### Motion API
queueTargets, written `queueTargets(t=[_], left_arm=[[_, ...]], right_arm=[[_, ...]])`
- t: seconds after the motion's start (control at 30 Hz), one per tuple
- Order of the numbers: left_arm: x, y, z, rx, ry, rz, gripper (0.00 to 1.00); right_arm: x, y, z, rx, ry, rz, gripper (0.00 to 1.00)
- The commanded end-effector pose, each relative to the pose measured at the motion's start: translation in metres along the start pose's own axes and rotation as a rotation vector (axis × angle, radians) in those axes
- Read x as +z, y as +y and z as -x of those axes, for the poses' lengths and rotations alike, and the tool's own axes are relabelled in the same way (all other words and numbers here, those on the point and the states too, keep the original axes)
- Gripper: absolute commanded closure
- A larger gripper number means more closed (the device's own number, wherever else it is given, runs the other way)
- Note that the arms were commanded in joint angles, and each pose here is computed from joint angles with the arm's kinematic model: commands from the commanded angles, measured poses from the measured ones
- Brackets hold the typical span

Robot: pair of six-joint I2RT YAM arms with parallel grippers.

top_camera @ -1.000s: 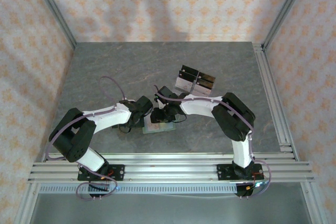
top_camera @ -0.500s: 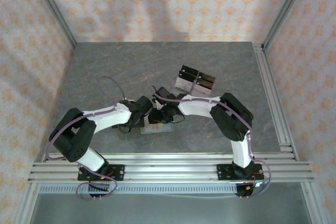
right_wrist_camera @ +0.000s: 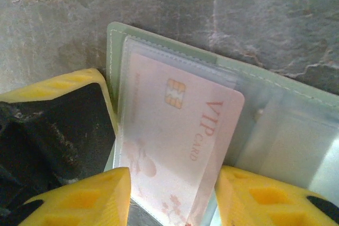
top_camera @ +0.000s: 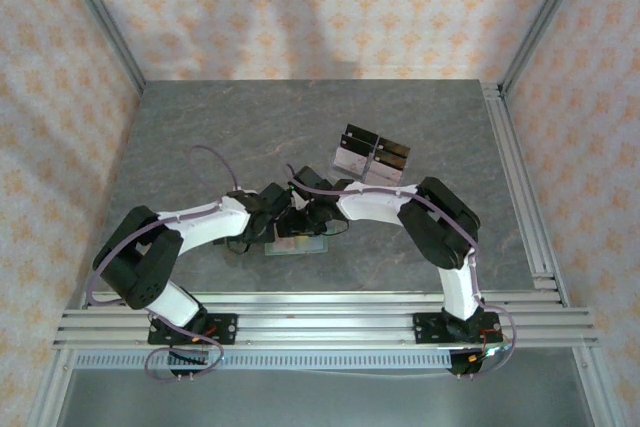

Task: Put the credit cards into the card holder

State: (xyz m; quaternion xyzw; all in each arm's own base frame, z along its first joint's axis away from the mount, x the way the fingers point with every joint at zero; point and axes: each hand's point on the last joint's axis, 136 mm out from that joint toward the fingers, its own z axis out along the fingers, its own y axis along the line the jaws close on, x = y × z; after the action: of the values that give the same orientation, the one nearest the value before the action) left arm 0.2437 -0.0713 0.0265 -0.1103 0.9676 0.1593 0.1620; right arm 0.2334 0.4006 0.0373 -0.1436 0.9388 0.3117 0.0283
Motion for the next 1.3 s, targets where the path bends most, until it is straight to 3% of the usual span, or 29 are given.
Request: queueTargets(t=[0.0, 0.3, 0.67, 0.8, 1.27], left_arm=[[-0.012, 0.005, 0.019, -0.069, -0.087, 0.005, 0.0], [-0.02, 0.017, 0.018, -0.069, -0.095, 0.001, 0.0], [-0.006, 0.019, -0.002, -0.054, -0.043, -0.002, 0.0], [-0.003, 0.018, -0.006, -0.044, -0.031, 0.002, 0.0], [0.005, 0.015, -0.012, -0.036, -0.009, 0.001, 0.0]], right_arm=[[-0.012, 0.005, 0.0, -0.021, -0.022, -0.008, 0.52], [-0.023, -0.002, 0.0, -0.021, -0.038, -0.034, 0.54], [-0.014, -0.018, -0.008, -0.024, -0.002, -0.088, 0.91], [-0.013, -0.022, -0.009, -0.022, 0.001, -0.099, 0.98], [-0.007, -0.023, -0.012, -0.012, 0.014, -0.09, 1.0]])
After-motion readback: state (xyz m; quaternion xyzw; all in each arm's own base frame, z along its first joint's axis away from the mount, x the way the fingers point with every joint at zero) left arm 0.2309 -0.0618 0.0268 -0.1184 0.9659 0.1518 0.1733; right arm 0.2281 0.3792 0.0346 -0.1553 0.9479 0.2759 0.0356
